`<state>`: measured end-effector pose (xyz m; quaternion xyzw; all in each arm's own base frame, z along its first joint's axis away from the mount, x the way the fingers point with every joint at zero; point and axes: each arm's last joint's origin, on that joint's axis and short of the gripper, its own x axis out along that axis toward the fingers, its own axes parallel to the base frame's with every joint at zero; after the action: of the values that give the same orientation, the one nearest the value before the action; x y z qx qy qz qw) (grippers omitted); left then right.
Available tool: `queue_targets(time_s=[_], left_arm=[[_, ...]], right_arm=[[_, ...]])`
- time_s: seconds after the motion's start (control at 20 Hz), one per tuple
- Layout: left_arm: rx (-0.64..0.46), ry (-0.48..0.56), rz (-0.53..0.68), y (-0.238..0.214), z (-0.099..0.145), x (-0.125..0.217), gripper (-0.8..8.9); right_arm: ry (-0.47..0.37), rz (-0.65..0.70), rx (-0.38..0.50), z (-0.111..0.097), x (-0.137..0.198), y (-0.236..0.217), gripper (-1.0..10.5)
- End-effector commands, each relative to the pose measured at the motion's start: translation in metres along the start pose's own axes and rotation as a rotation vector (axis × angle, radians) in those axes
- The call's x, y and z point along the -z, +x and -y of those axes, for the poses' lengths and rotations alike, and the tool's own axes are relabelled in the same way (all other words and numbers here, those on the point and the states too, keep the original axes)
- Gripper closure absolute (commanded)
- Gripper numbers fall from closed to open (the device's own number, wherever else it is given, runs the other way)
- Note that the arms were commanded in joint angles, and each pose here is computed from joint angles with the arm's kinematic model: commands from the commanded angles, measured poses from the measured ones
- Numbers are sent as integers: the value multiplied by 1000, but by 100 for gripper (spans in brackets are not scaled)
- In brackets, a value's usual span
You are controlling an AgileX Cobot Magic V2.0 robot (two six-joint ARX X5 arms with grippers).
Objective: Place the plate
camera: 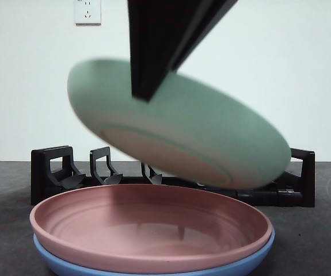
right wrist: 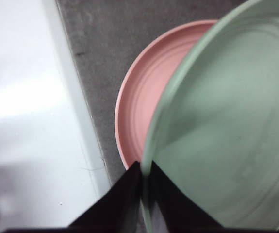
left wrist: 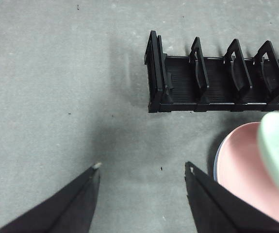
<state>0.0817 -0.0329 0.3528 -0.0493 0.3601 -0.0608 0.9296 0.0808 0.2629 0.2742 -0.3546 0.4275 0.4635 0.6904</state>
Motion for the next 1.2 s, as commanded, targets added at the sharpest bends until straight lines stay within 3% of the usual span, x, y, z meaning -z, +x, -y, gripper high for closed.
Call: queue_targets(time_s=[0.05, 0.75, 1.05, 1.2], left_arm=[[2, -9, 19, -4, 1, -4, 533], [-7, -4, -7, -4, 0, -1, 533], [-8, -4, -9, -4, 0, -1, 533], [-7, -4, -8, -4, 0, -1, 533]], right_arm=[[-29, -22, -7, -6, -6, 11, 933], [-31, -84, -134, -14, -15, 49, 931], [-22, -63, -222, -16, -17, 48, 811], [38, -29, -221, -11, -19, 35, 744]])
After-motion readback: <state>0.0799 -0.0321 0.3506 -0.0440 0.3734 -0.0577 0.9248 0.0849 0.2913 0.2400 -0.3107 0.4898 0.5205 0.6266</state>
